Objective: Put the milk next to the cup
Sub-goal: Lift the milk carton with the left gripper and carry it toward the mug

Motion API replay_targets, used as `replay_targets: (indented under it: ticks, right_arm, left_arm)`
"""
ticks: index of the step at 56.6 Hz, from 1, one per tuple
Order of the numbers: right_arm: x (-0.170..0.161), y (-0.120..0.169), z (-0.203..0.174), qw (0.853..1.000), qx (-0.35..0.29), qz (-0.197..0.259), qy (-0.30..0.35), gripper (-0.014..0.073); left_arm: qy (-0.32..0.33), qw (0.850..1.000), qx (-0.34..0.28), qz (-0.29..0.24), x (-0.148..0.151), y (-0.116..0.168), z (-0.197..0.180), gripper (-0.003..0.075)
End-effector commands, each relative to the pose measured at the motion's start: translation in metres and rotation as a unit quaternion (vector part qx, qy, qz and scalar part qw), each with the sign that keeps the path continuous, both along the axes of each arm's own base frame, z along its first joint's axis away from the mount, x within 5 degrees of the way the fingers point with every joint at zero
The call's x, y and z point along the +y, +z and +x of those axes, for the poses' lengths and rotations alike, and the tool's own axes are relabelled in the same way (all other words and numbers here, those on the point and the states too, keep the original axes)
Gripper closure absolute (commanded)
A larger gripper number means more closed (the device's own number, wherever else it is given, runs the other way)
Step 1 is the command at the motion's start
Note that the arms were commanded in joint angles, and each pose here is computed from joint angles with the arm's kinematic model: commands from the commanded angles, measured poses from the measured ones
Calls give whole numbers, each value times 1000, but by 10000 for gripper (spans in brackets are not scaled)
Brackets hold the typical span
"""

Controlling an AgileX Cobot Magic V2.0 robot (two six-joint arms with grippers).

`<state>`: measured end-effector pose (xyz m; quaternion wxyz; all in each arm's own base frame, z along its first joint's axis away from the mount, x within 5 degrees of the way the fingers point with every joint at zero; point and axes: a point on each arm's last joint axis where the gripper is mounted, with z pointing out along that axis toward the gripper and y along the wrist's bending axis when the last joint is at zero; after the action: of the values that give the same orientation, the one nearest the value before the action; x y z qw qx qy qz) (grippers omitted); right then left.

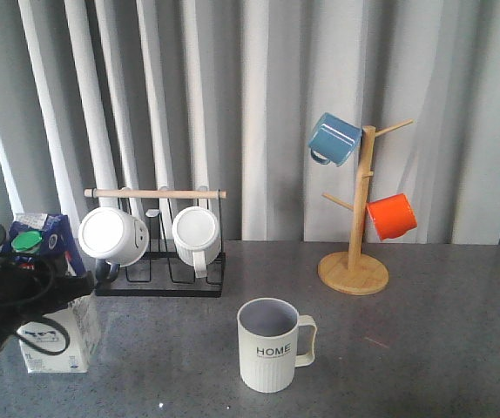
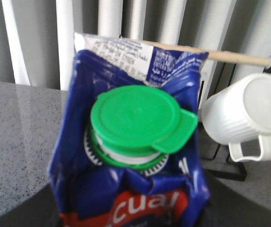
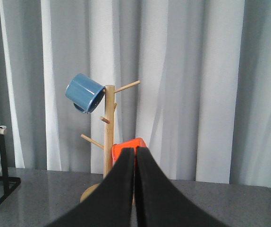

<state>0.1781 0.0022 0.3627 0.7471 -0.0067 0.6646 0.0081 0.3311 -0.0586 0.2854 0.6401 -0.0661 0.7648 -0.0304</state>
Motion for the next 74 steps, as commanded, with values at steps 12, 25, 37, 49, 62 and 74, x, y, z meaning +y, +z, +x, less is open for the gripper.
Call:
replay_targets:
  ticks: [12,25,37,49,62,74]
  right_arm:
    - [-1,17,-3,999,-53,-5,0,603]
    - [-1,17,-3,999,-53,-5,0,603]
    - [-1,17,-3,999,-53,-5,0,603]
    - [-1,17,-3,999,-53,-5,0,603]
    - [-1,17,-3,999,-53,-5,0,603]
    - [-1,17,-3,999,-53,-5,0,603]
  left_arm:
    - [6,999,-54,-3,-67,51,-14,726]
    - [-53,997,-58,-12,-124,51,-2,726]
    - [-59,997,-24,-38,-148,17,16,726]
    - [-64,997,-17,-28,-159,-3,20,726]
    - [-63,998,-18,-20,-165,-9,20,726]
    - [-64,998,-19,-19,-165,-9,19,726]
